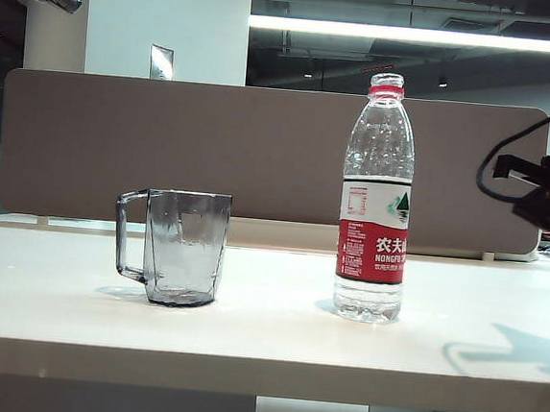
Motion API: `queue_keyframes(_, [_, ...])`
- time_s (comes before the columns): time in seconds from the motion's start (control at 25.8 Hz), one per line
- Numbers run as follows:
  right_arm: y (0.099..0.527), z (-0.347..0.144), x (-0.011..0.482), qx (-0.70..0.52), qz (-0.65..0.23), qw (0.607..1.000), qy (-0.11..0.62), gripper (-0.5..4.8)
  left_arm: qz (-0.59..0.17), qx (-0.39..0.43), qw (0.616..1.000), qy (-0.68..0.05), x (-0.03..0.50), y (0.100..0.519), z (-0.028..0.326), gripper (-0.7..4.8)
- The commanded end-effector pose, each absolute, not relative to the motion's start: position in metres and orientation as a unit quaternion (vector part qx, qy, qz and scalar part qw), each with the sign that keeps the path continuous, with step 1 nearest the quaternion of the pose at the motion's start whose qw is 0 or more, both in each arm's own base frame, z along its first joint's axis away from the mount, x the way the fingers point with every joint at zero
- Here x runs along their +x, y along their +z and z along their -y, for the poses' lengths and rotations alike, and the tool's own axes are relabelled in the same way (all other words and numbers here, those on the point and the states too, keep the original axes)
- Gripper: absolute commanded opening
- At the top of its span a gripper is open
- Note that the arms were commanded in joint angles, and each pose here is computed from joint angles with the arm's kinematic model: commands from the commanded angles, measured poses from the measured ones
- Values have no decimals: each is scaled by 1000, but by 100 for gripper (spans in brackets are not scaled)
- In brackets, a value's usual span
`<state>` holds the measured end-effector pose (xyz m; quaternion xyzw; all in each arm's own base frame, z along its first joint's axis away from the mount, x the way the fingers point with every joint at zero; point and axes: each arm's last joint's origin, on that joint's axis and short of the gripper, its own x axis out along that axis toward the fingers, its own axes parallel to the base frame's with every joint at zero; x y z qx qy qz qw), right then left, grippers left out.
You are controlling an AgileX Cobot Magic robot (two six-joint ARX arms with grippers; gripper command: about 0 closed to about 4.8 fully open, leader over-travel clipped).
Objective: Pick up the mineral water bottle on the table and pour water into the mug until it's full.
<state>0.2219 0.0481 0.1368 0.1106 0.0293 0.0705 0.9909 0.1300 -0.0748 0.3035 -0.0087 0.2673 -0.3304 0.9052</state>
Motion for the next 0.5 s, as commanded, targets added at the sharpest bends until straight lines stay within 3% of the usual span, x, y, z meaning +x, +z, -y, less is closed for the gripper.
queue_keyframes(0.04, [138, -61, 205, 120, -4, 988, 97, -2, -256, -10, 908, -332, 130, 307, 75, -5])
queue_keyframes(0.35, [131, -86, 180, 114, -23, 987, 116, 9, -256, -10, 908, -332, 130, 307, 75, -5])
queue_keyframes(0.43, [130, -89, 177, 112, -26, 986, 121, 48, -256, -10, 908, -332, 130, 307, 75, -5])
queue_keyframes(0.5, [128, -96, 170, 109, -32, 986, 125, 157, -256, -10, 908, -332, 130, 307, 75, -5])
